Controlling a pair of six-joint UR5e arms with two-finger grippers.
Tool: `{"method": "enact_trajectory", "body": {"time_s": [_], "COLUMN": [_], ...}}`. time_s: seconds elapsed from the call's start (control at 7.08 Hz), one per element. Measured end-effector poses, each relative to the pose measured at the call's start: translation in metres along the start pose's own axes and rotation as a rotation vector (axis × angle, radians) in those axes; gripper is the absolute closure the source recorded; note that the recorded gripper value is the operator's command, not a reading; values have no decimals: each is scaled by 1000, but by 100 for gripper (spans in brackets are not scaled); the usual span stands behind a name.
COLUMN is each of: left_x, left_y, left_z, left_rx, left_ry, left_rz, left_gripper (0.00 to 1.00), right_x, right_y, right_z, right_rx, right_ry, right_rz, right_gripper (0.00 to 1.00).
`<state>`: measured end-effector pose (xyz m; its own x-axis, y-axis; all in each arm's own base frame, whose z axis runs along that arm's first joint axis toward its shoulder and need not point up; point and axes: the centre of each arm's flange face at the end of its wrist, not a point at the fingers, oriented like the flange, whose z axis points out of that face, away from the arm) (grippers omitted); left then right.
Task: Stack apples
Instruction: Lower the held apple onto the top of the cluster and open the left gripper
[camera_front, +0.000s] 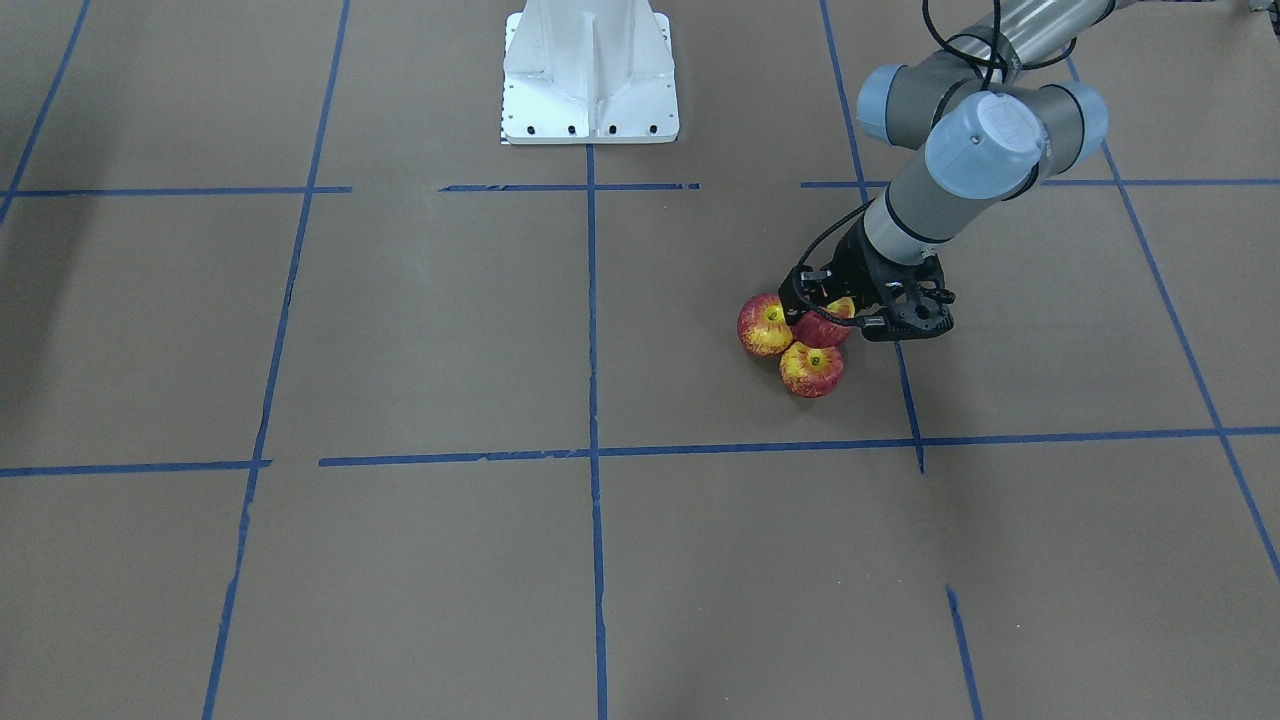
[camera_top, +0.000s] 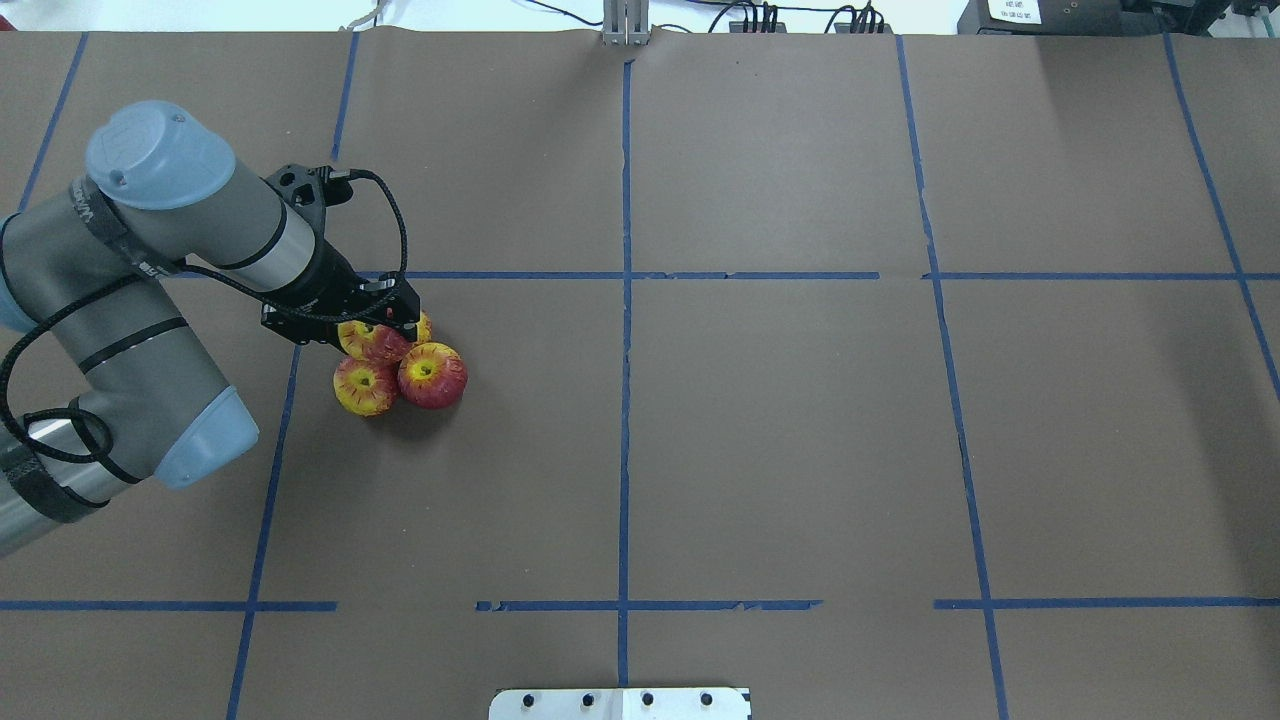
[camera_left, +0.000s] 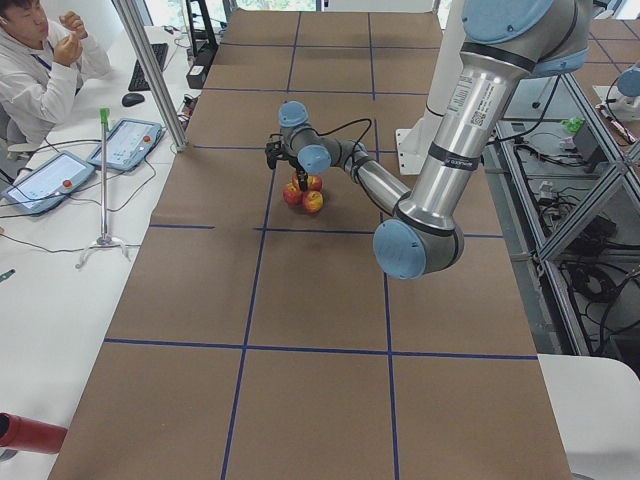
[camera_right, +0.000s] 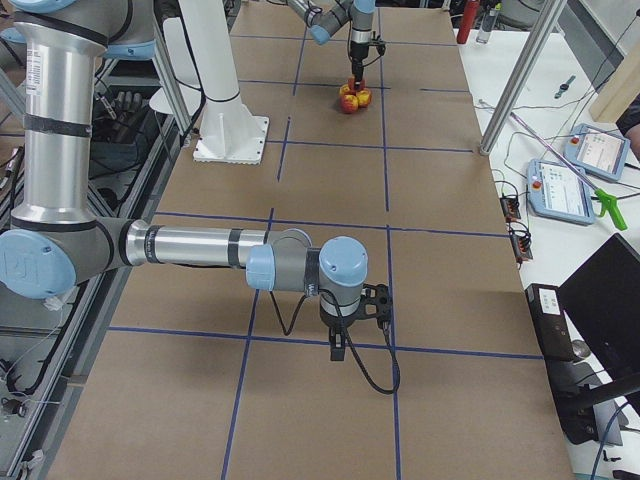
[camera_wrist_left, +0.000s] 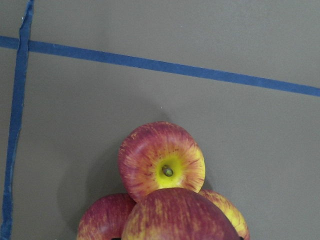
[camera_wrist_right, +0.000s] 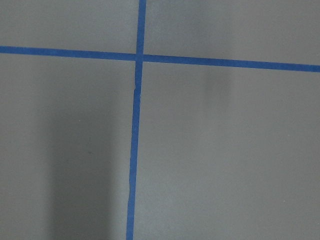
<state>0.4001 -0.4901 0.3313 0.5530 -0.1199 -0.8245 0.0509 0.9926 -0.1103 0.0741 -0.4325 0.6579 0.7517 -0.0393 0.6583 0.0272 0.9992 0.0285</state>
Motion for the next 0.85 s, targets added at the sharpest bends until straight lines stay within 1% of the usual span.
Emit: {"method": "enact_trajectory", "body": {"time_s": [0.28, 0.42, 0.57, 0.71, 0.85], "left_x": [3, 4, 5, 5, 5], "left_y": [5, 7, 9, 10, 10], "left_z": [5, 7, 9, 10, 10], "left_rx": [-10, -15, -19, -20, -21], "left_ry": [-3, -4, -5, -5, -6], "left_rz": [1, 2, 3, 4, 4], "left_gripper": [90, 86, 68, 42, 26], "right_x": [0, 0, 0, 0, 0], "right_y": [0, 0, 0, 0, 0], "right_z": [0, 0, 0, 0, 0], "right_rx": [0, 0, 0, 0, 0], "right_ry": [0, 0, 0, 0, 0], "right_rz": [0, 0, 0, 0, 0], "right_gripper": [0, 0, 0, 0, 0]}}
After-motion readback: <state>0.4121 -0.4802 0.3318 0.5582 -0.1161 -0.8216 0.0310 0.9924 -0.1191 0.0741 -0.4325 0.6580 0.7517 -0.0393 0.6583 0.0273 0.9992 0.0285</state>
